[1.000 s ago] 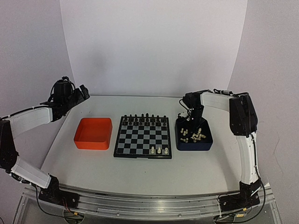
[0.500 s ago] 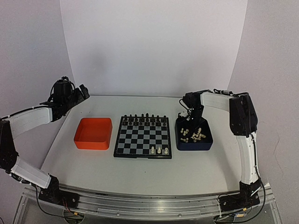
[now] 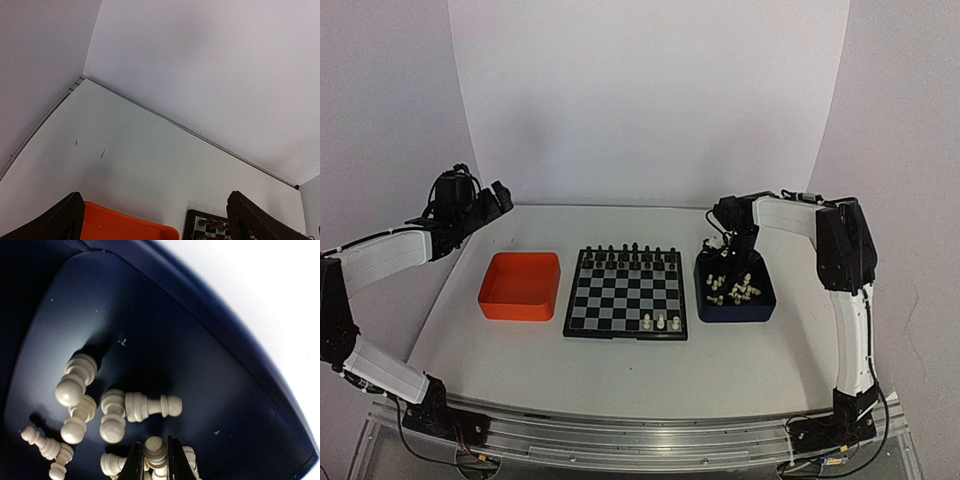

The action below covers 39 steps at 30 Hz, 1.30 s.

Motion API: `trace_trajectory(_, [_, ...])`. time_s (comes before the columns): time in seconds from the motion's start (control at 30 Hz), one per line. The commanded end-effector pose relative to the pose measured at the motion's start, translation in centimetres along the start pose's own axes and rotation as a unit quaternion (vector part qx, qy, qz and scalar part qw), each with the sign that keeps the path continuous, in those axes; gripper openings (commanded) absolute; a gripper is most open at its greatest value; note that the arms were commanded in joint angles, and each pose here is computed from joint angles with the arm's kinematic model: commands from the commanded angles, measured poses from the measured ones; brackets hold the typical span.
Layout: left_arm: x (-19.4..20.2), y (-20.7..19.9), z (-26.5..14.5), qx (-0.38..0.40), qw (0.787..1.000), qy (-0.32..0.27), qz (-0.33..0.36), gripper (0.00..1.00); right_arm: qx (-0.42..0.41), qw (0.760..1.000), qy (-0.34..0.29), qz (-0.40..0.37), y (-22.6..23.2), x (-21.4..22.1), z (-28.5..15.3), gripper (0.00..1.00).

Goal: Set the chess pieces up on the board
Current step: Pick up the chess piece from the storage box, then place the chess piece on the chessboard.

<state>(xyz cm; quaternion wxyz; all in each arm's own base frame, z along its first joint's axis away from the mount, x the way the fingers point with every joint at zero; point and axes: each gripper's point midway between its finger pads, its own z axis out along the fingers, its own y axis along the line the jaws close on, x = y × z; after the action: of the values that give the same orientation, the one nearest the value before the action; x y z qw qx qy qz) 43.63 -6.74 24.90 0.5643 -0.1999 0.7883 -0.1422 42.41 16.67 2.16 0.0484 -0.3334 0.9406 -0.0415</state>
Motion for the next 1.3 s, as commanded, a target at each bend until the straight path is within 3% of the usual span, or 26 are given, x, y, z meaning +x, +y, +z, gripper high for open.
trace_trajectory(0.0, [-1.7, -1.5, -0.6, 0.026, 0.999, -0.023, -0.003, 1.00, 0.019, 0.998, -0.052, 0.016, -1.0, -0.9, -4.2, 0.03])
trace_trajectory(0.3, [-1.6, -1.7, -0.7, 0.034, 0.999, -0.020, -0.004, 1.00, 0.001, 0.995, -0.094, 0.030, -0.3, -1.1, -6.5, 0.02])
trace_trajectory(0.63, [-1.7, -2.0, -1.6, 0.048, 0.999, -0.022, -0.007, 1.00, -0.076, 0.972, -0.218, 0.047, 2.7, -1.7, -13.0, 0.02])
trace_trajectory(0.8, [-1.6, -2.3, -2.0, 0.057, 0.998, -0.017, -0.007, 1.00, -0.135, 0.945, -0.295, 0.039, 4.9, -2.0, -16.0, 0.01])
trace_trajectory(1.03, [-1.0, -3.3, -2.7, 0.090, 0.996, 0.000, -0.005, 1.00, -0.222, 0.875, -0.430, 0.019, 8.7, -3.4, -20.4, 0.02])
trace_trajectory(1.27, [-0.9, -4.0, -3.9, 0.113, 0.994, 0.005, -0.001, 1.00, -0.254, 0.855, -0.451, -0.028, 13.2, -5.1, -20.0, 0.02])
